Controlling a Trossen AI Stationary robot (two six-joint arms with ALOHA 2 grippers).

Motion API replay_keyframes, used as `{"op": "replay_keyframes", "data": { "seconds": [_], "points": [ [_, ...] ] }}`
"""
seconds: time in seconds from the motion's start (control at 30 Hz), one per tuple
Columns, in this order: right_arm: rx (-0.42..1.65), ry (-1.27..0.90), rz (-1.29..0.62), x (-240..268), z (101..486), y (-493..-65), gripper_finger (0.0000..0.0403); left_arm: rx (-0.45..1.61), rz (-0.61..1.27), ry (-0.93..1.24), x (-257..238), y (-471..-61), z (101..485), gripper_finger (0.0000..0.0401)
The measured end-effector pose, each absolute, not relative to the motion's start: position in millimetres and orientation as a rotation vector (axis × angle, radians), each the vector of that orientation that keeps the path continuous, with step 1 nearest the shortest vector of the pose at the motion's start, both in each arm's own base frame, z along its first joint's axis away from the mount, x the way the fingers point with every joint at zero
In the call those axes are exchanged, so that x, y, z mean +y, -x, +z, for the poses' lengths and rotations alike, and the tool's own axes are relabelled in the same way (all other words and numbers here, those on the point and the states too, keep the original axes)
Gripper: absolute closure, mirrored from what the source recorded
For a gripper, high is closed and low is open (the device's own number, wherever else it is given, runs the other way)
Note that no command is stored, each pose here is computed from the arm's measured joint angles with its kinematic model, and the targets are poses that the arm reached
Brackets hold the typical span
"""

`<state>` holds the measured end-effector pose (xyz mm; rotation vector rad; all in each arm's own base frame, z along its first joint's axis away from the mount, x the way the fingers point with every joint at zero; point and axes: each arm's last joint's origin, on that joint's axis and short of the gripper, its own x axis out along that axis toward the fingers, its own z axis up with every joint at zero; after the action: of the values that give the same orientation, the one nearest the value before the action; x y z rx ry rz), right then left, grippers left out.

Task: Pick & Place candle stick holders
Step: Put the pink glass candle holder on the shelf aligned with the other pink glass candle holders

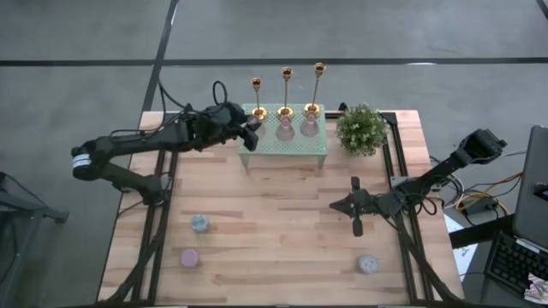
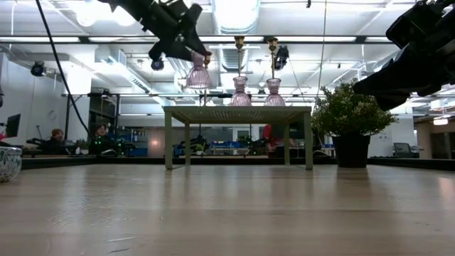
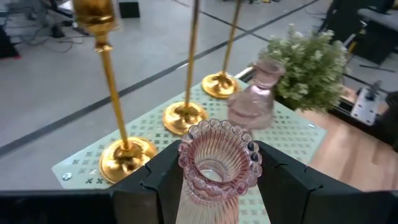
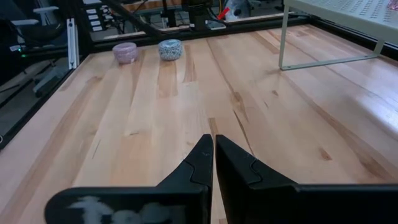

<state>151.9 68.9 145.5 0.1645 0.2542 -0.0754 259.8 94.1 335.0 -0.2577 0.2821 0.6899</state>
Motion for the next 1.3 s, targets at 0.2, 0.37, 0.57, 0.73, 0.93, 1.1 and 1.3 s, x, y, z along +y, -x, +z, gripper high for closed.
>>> {"op": "replay_keyframes", "data": {
  "seconds": [0.2, 0.37, 0.57, 0.73, 0.93, 1.1, 1.3],
  "points": [
    [0.254, -0.160, -0.076, 69, 146, -152, 0.0390, 0.292, 0.714, 0.271, 103, -263, 322, 0.0222],
    [0.253, -0.157, -0.077, 69, 146, -152, 0.0390, 0.326, 0.731, 0.272, 109, -270, 309, 0.0222],
    [0.254, -0.157, -0.077, 69, 145, -152, 0.0390, 0.344, 0.756, 0.277, 119, -277, 298, 0.0222],
    [0.254, -0.159, -0.077, 69, 146, -152, 0.0390, 0.338, 0.765, 0.280, 124, -281, 294, 0.0222],
    [0.254, -0.157, -0.077, 69, 146, -152, 0.0390, 0.342, 0.771, 0.281, 127, -285, 290, 0.0222],
    [0.254, -0.157, -0.076, 69, 146, -152, 0.0390, 0.343, 0.772, 0.281, 128, -287, 287, 0.0222],
    [0.254, -0.157, -0.076, 69, 145, -152, 0.0390, 0.342, 0.774, 0.286, 128, -287, 287, 0.0222]
  ]
}}
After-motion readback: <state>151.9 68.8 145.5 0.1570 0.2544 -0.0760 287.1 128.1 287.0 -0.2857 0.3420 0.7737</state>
